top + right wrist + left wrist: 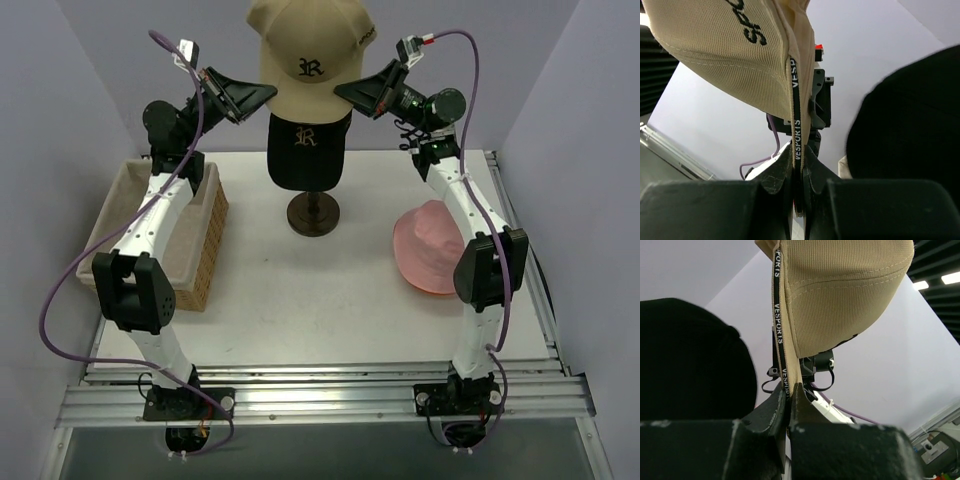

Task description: Stack the hats

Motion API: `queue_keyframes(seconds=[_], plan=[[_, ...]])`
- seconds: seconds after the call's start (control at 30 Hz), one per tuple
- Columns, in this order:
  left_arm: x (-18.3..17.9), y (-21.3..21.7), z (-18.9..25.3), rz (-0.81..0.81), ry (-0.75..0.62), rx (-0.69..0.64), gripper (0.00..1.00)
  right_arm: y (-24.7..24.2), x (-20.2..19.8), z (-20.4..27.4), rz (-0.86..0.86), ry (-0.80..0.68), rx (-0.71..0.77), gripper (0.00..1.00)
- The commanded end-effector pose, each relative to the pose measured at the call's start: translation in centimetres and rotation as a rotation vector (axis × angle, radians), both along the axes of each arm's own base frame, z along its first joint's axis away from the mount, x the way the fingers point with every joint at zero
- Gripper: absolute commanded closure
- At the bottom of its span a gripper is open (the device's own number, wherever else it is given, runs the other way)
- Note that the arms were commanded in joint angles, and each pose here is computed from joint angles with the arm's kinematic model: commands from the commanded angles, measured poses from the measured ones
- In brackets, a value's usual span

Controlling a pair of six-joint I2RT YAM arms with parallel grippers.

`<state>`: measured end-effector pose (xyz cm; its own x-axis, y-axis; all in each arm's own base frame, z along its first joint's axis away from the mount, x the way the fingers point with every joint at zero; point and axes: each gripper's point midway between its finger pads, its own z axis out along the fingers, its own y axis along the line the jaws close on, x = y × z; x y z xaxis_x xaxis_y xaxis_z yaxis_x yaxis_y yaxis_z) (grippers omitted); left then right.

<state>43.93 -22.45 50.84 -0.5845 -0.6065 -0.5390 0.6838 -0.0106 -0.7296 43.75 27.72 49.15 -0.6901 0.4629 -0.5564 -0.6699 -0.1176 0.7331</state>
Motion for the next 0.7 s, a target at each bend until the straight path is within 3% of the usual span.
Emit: queue_keyframes(seconds=[0.0, 0.67], plan=[[1.6, -1.3, -3.2, -0.02, 0.078, 0.005, 0.98, 0.2, -0.1, 1.1, -0.031, -0.046, 0.05, 1.0], [2.0, -1.2, -8.9, -0.071, 0.259, 0.019, 0.98, -0.2, 1.5, -3.4, -0.083, 0.094, 0.001, 1.0]])
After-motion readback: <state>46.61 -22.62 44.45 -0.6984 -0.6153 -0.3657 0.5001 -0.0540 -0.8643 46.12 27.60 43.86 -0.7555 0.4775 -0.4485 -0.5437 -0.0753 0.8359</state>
